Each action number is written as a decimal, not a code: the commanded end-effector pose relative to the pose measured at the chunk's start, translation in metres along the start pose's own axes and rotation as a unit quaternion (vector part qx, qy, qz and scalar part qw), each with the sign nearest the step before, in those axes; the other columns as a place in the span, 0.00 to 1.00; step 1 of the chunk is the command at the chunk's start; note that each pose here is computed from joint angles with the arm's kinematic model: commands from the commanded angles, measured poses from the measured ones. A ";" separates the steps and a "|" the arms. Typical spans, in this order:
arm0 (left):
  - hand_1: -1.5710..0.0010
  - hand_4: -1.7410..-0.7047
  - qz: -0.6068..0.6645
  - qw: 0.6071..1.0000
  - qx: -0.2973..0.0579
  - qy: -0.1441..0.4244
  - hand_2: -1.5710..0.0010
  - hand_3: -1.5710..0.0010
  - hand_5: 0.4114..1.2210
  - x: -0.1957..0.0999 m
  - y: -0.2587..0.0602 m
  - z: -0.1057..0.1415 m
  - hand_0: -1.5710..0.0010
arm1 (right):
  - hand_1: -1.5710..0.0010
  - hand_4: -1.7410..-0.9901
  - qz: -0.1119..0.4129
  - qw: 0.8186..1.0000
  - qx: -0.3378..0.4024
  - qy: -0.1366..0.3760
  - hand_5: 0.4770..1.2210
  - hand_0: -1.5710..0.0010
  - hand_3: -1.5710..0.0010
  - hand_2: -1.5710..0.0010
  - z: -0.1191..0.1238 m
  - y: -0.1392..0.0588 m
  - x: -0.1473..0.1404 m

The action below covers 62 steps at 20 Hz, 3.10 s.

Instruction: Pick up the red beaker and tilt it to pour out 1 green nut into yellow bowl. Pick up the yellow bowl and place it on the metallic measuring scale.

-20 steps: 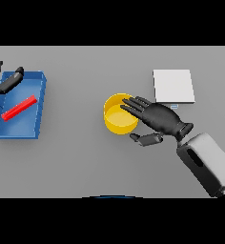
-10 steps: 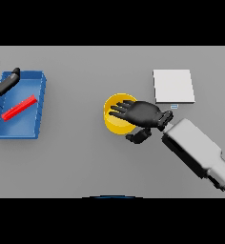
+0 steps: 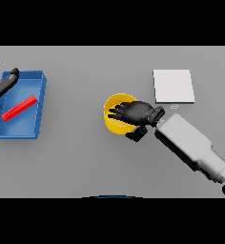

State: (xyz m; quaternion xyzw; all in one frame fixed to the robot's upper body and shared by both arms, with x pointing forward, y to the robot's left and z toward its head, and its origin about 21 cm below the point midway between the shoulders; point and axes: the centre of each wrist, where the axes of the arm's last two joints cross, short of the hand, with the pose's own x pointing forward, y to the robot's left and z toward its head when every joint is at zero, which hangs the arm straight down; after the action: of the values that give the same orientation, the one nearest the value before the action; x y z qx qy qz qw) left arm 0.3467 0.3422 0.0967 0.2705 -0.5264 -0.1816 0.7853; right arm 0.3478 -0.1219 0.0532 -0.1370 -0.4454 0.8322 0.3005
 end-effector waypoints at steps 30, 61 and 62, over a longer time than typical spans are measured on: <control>1.00 0.99 -0.013 1.000 -0.003 0.002 1.00 1.00 0.34 0.000 0.004 0.004 1.00 | 0.00 0.00 -0.029 0.996 -0.074 0.049 1.00 0.00 0.25 0.07 0.054 -0.041 -0.022; 1.00 0.98 -0.007 1.000 -0.004 0.018 1.00 1.00 0.37 0.008 0.005 0.010 1.00 | 0.00 0.00 -0.144 0.957 -0.099 0.232 1.00 0.03 0.08 0.12 0.076 0.020 -0.145; 1.00 0.98 -0.009 1.000 -0.005 0.021 1.00 1.00 0.37 0.006 0.003 0.012 1.00 | 0.00 0.00 -0.150 0.956 -0.099 0.230 1.00 0.06 0.07 0.13 0.075 0.018 -0.144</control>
State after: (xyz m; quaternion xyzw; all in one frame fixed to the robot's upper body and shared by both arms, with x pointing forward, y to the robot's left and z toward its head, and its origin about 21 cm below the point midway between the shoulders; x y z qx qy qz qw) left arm 0.3381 0.3384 0.1064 0.2751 -0.5066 -0.1855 0.7958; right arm 0.4169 -0.2685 0.0748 -0.2853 -0.4598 0.6755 0.5008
